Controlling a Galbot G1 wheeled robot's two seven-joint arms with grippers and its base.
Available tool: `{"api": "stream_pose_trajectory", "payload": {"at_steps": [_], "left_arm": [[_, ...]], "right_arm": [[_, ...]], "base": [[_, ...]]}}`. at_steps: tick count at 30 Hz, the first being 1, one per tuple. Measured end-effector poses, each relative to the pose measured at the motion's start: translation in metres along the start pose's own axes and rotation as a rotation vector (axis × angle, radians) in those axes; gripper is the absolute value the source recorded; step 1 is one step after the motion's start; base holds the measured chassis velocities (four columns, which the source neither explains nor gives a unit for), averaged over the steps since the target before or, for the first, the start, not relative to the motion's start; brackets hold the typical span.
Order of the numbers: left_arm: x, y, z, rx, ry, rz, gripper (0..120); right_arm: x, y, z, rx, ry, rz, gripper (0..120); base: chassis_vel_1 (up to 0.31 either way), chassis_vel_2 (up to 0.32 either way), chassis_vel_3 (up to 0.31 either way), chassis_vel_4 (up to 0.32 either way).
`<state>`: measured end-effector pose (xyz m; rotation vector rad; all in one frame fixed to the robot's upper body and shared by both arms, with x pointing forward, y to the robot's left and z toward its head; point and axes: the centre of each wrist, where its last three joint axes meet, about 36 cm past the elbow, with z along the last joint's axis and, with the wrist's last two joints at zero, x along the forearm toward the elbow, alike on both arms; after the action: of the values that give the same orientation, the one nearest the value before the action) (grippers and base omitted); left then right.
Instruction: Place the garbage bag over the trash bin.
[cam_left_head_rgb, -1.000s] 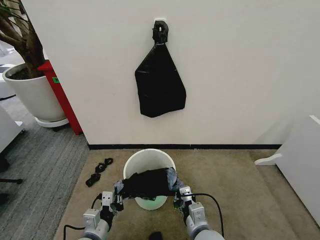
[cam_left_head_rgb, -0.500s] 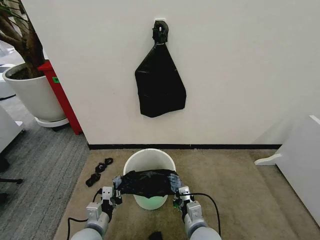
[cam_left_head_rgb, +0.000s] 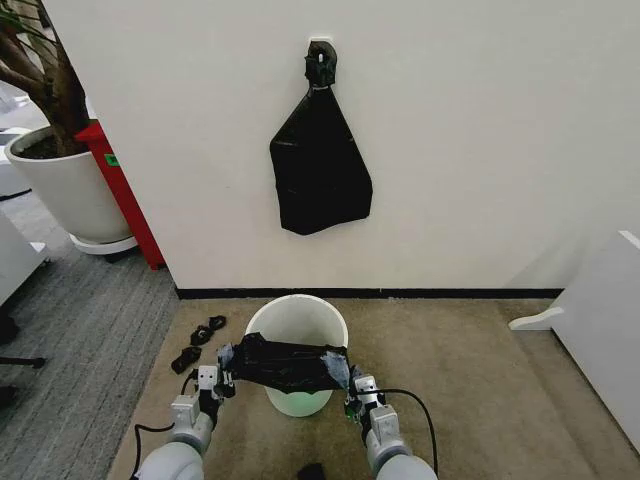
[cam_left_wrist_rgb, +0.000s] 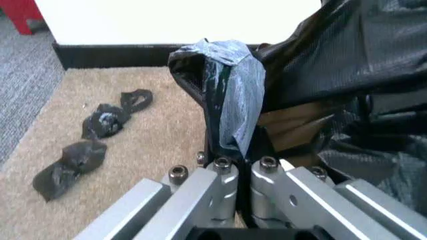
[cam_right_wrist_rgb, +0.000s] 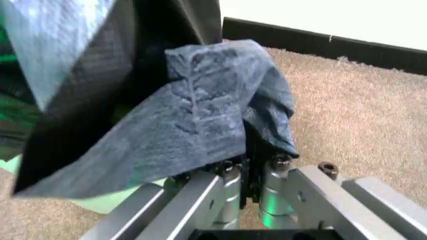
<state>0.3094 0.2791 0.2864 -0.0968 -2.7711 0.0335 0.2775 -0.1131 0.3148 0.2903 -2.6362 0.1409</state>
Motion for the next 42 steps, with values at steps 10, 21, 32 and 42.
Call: {"api": "stream_pose_trajectory", "payload": {"at_steps": [10, 21, 32, 42], "left_arm": [[0.002, -0.003, -0.003, 0.007, -0.052, 0.033, 5], [0.029, -0.014, -0.023, 0.001, -0.081, 0.078, 43], [0.074, -0.015, -0.030, -0.003, -0.061, 0.066, 82], [0.108, -0.015, -0.062, 0.030, -0.134, 0.024, 97]], "right_arm": [[0.005, 0.001, -0.001, -0.007, -0.002, -0.017, 0], [0.029, 0.003, -0.022, -0.035, -0.006, -0.084, 36], [0.053, 0.000, -0.035, -0.039, -0.010, -0.134, 75], [0.079, -0.004, -0.049, -0.063, -0.053, -0.136, 100]], "base": [[0.000, 0.000, 0.000, 0.000], [0.000, 0.000, 0.000, 0.000], [0.000, 0.000, 0.000, 0.000], [0.000, 0.000, 0.000, 0.000]]}}
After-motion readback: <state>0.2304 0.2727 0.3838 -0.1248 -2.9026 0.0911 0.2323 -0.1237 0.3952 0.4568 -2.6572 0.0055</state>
